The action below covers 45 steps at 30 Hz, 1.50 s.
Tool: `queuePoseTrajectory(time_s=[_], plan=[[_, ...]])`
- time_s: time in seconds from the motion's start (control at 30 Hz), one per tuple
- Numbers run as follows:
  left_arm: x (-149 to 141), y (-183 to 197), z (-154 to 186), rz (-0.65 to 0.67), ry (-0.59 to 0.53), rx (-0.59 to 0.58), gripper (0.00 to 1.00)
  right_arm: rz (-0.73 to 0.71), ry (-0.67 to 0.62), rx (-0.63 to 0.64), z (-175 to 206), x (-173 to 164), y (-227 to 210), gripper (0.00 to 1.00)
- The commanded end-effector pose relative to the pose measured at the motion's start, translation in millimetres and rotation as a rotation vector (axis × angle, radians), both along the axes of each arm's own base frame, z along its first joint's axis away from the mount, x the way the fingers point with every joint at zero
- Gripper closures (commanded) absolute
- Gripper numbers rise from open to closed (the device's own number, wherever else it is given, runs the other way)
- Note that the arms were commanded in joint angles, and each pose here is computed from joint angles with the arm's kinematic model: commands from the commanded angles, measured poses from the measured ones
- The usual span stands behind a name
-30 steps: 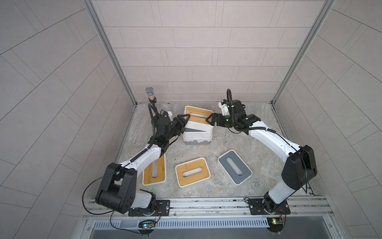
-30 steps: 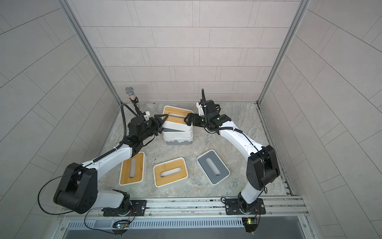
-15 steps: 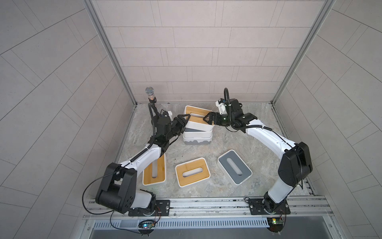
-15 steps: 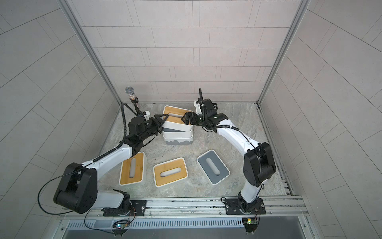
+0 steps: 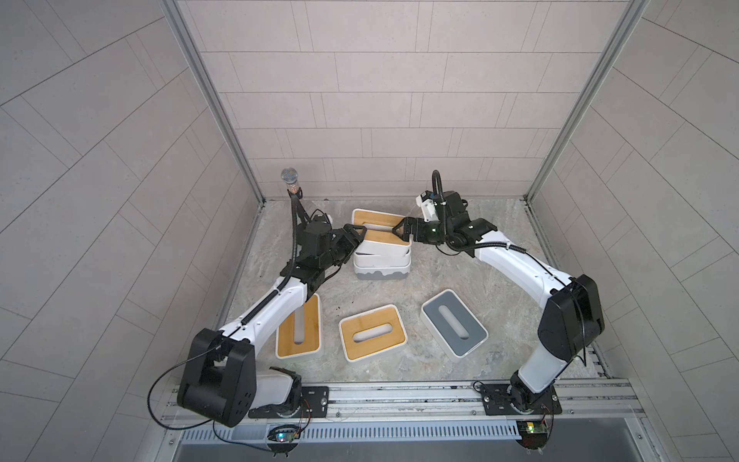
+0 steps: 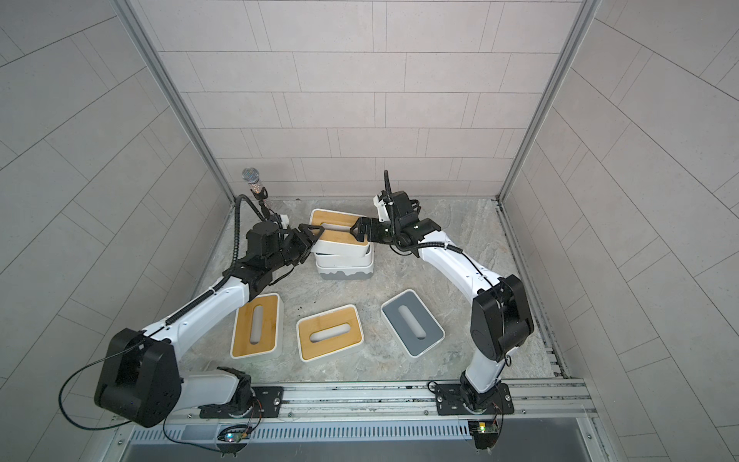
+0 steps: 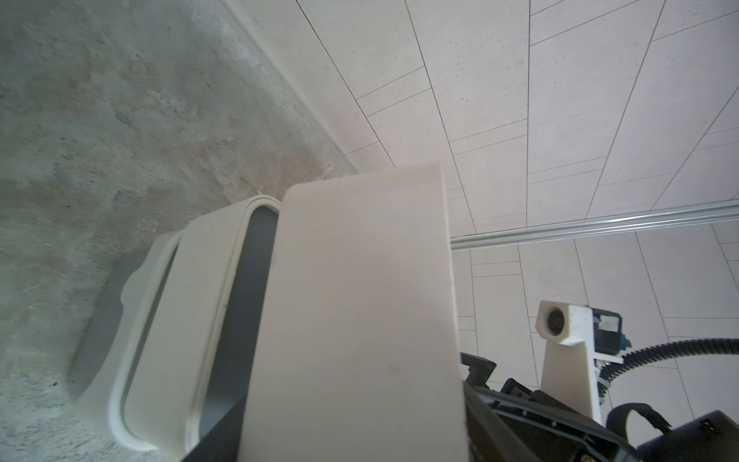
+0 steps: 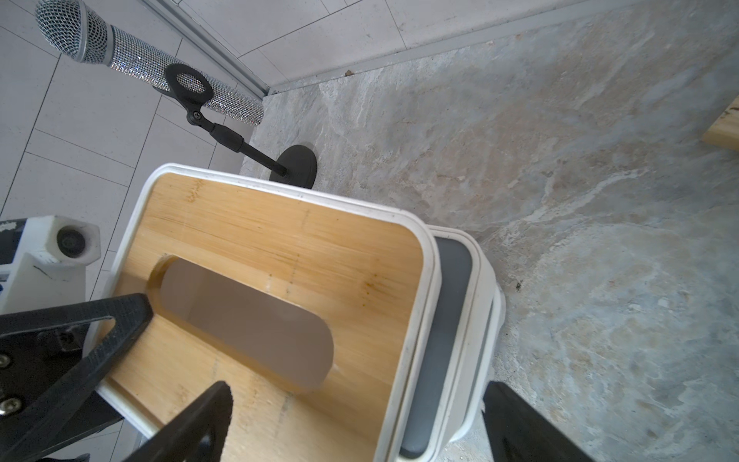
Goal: Stack the tissue boxes
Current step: Place the tissue box at the tissue box.
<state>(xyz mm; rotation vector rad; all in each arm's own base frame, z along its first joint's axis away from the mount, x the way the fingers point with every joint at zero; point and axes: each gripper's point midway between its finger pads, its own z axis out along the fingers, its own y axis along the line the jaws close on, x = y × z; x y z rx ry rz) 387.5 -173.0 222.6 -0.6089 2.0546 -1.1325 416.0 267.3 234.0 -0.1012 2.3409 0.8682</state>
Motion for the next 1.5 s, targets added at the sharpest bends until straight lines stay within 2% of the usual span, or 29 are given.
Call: queuePoseTrajectory(time_s=[0.0, 0.2, 0.5, 0.8, 1.47], plan=[[0.8, 5.4, 3.2, -0.001, -0.015, 0.088, 0.24, 0.006, -0.021, -0.006, 9.3, -4.2, 0.0, 0.01], [-1.0, 17.2, -3.3, 0.019, 0.011, 0.199, 0.18, 0.025, -0.022, 0.005, 12.2, -8.2, 6.1, 0.01], [3.4, 16.3, -10.9, -0.002, 0.01, 0.221, 0.17, 0.05, -0.023, 0.031, 17.0, -16.5, 12.6, 0.01], [5.6, 20.6, 4.7, -0.003, -0.006, 0.279, 0.16, 0.064, -0.019, 0.071, 22.4, -22.5, 19.1, 0.01], [20.0, -12.4, 26.6, -0.111, -0.076, 0.235, 0.15, 0.097, -0.045, 0.094, 42.9, -19.8, 34.9, 0.01]])
